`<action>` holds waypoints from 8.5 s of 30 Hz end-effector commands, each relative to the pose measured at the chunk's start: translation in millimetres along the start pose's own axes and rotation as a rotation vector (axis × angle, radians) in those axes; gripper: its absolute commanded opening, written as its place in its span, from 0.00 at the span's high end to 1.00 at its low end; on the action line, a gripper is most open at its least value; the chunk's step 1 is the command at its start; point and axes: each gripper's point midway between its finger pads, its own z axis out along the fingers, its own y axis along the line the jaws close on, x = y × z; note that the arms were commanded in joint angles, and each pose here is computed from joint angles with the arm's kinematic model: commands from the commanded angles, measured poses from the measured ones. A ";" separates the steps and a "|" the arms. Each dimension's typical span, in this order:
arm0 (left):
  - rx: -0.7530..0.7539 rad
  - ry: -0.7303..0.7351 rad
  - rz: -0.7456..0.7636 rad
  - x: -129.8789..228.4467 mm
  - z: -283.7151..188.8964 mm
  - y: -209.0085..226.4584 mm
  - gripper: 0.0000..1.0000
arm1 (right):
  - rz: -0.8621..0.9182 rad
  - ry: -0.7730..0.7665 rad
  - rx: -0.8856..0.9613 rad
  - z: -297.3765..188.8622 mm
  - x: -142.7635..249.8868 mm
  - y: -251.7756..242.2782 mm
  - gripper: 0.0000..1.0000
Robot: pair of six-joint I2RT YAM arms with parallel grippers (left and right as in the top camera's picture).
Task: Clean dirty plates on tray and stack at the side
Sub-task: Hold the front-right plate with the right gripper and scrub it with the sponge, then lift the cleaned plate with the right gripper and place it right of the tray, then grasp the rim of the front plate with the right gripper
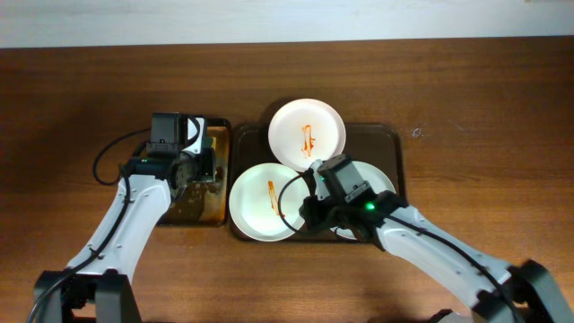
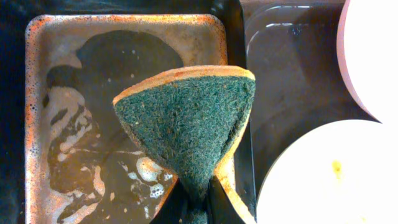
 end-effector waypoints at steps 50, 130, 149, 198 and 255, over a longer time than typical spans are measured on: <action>0.136 0.389 -0.271 99.8 82.6 -116.5 1.00 | 0.372 0.016 0.128 47.6 7.5 -27.5 0.88; -0.160 0.116 -0.381 37.2 -18.4 27.7 1.00 | 0.199 -0.077 0.406 -13.4 -32.2 -47.0 0.96; -0.152 0.181 -0.132 44.9 4.2 30.5 1.00 | -0.295 -0.418 0.986 -133.2 -120.3 -13.6 0.96; -0.147 0.173 -0.137 42.1 12.2 30.3 1.00 | 0.779 -0.152 0.718 -195.6 20.2 -362.4 0.88; -0.138 0.168 -0.135 41.0 12.7 28.3 1.00 | 0.106 0.028 0.297 -93.8 -42.3 -154.4 0.02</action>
